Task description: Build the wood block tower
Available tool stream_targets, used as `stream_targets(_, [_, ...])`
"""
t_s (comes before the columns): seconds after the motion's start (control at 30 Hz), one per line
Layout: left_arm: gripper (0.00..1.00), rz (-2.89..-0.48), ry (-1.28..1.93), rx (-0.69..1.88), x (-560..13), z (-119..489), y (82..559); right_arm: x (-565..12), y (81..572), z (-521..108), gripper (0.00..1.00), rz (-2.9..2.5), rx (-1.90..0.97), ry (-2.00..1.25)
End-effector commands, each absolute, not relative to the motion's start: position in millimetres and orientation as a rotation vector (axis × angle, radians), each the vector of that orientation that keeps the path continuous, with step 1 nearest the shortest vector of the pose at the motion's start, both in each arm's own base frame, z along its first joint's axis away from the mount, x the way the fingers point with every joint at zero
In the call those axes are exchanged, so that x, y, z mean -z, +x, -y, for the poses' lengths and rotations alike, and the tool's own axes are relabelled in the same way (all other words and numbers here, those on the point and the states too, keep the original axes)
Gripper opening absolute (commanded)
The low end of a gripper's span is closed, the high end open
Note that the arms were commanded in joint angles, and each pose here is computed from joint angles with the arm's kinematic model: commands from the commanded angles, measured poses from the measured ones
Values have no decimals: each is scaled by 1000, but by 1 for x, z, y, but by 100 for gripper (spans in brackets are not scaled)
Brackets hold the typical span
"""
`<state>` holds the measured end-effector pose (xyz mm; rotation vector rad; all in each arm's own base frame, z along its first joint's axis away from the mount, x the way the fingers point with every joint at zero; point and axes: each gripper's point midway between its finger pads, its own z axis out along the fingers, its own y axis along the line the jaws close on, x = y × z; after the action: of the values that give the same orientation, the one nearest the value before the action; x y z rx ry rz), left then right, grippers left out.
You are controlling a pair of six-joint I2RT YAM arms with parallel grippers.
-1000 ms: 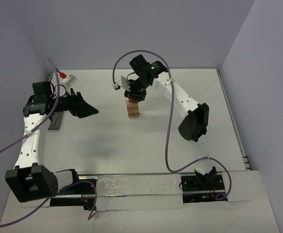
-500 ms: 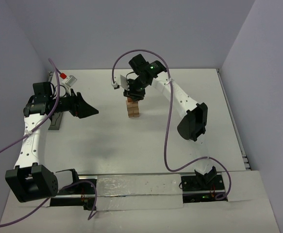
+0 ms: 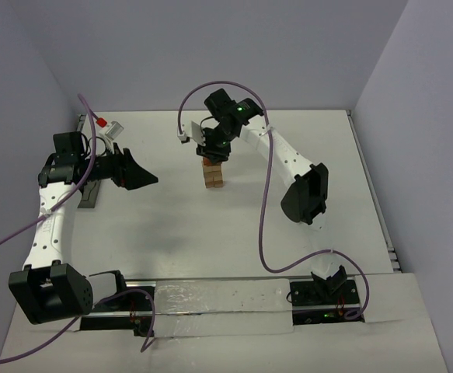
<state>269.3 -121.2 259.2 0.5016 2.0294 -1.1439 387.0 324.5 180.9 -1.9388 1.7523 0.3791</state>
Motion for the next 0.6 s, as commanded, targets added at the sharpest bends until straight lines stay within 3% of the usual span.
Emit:
stream_targets(0.0, [99, -1981, 541, 1127, -268, 121, 269, -201, 394, -336, 25, -1688, -380, -1893])
stream_targets(0.57, [99, -1979, 554, 1117, -270, 120, 271, -191, 395, -338, 31, -1703, -372, -1905])
